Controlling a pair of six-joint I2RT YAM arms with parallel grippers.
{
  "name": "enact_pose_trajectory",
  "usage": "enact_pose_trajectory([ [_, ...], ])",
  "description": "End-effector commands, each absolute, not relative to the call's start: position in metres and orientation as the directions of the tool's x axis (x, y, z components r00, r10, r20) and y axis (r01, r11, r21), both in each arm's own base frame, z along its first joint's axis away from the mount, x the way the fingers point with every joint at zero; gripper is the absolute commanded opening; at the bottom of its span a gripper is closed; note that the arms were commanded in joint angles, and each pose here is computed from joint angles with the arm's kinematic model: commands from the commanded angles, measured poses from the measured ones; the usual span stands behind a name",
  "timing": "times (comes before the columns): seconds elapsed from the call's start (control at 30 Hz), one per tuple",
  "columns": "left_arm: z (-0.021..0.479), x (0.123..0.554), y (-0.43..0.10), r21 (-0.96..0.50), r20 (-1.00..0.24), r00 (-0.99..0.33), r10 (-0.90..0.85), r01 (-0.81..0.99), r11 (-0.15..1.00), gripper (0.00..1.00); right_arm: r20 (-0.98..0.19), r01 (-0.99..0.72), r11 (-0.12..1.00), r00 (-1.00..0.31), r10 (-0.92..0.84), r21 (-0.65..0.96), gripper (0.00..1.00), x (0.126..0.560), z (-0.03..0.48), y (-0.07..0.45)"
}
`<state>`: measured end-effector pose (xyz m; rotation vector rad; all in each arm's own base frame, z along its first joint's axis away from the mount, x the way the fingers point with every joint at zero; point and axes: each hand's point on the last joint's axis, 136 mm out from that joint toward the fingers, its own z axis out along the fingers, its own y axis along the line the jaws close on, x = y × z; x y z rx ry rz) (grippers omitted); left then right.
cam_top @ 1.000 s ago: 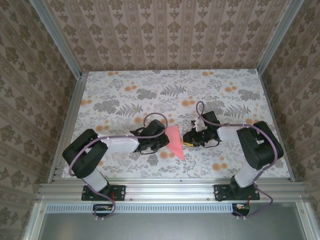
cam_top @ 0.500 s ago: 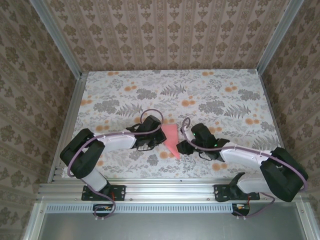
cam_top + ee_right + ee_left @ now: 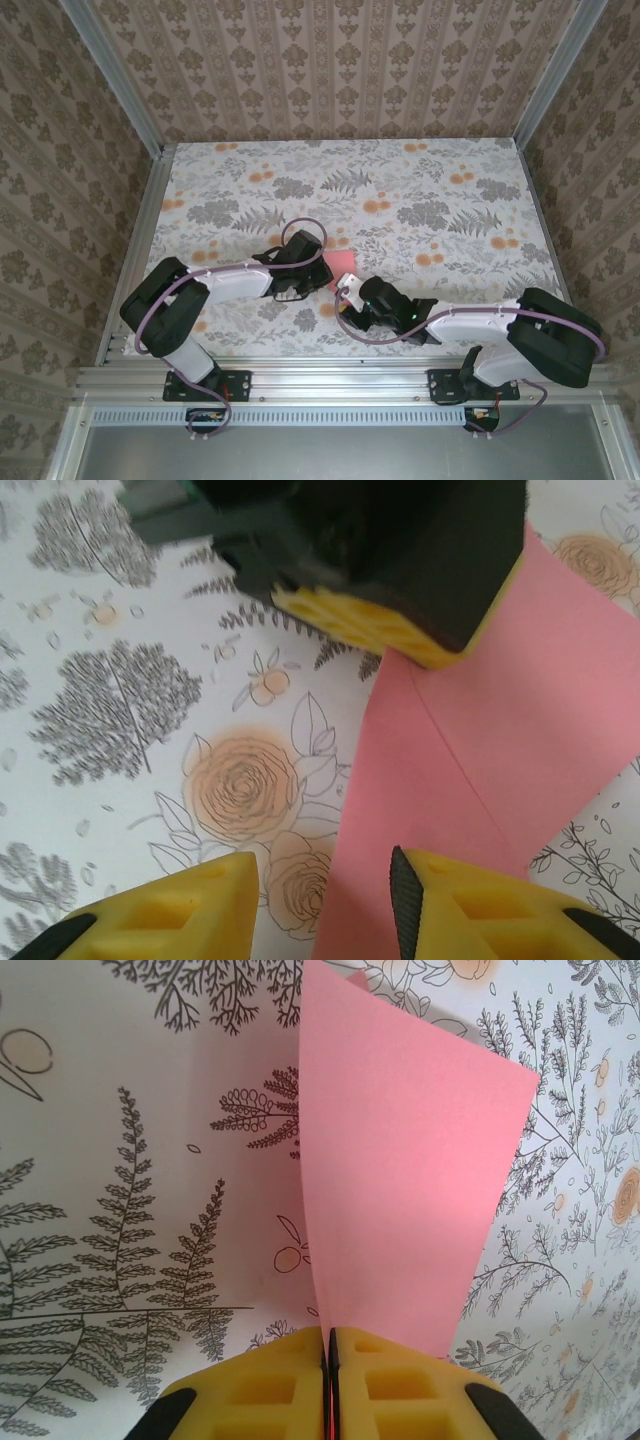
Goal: Fold a paper plane with a square sheet of paper (pick it up from the middle)
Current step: Fold the wing for the fifth time at the center of the table.
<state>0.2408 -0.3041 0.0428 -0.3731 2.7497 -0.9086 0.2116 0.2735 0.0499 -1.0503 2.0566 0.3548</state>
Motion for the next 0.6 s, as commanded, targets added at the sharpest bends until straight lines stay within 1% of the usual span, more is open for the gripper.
enact_pose_trajectory([
  [0.0,0.060,0.245,-0.309,-0.633,-0.147,-0.944,-0.296,-0.140,0.761,0.11,-0.737,-0.782,0.593,-0.284,-0.613,-0.192,0.42,0.220,0.046,0.278],
  [0.37,0.060,0.246,-0.311,-0.636,-0.143,-0.945,-0.293,-0.139,0.759,0.11,-0.692,-0.742,0.571,-0.206,-0.692,-0.350,0.41,0.236,0.034,0.283],
  [0.57,0.059,0.245,-0.311,-0.632,-0.142,-0.946,-0.291,-0.140,0.762,0.11,-0.678,-0.698,0.590,-0.204,-0.706,-0.405,0.35,0.245,0.033,0.276],
])
